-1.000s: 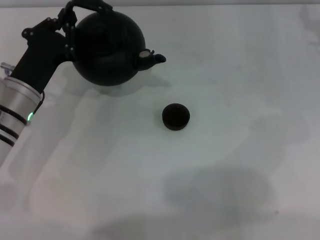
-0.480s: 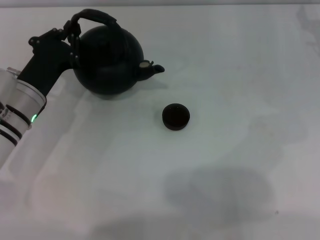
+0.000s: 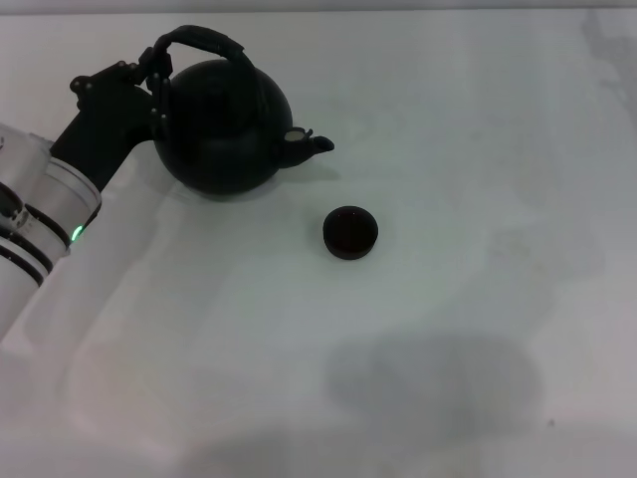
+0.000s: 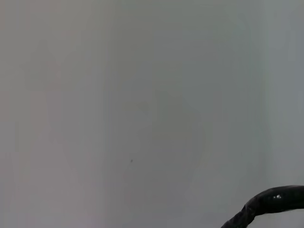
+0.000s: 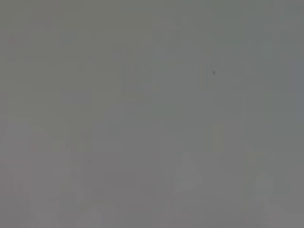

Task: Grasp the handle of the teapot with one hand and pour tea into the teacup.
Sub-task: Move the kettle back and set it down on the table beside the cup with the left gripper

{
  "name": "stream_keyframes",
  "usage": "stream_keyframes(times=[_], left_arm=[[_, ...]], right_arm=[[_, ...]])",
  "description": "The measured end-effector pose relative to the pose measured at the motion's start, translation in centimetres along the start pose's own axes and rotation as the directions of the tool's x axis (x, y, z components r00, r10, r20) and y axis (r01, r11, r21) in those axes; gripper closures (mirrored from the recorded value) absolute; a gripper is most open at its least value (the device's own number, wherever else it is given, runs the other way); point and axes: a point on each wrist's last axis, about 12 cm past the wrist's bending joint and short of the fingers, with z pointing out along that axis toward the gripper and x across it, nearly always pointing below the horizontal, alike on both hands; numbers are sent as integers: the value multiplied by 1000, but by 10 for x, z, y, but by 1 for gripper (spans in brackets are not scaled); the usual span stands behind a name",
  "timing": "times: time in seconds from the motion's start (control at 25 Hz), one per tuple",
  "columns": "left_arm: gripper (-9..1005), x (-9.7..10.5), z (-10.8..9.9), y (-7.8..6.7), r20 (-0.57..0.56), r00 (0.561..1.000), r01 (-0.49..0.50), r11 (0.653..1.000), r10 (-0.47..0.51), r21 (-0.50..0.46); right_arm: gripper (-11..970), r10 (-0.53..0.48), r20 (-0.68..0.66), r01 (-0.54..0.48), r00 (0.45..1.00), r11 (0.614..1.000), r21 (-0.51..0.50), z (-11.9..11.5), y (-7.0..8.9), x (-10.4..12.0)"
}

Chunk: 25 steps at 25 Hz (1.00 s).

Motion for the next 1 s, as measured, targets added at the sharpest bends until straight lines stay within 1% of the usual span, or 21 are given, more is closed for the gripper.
stream_keyframes(times=[0.4,0.72,1.0], left_arm=[[908,-1,3,-2,0,1000,-3,1000,3,19],[908,2,5,-5,-36,999,3,1000,-2,21],[908,2,6,-5,-41,999,1,1000,0,22]], right_arm=[[115,0,3,0,1000,1000,-7,2,3,-2],[115,2,-1,-2,1000,1000,-9,3,5,-1],[115,2,-2,-2,1000,1000,-9,2,5,-1]])
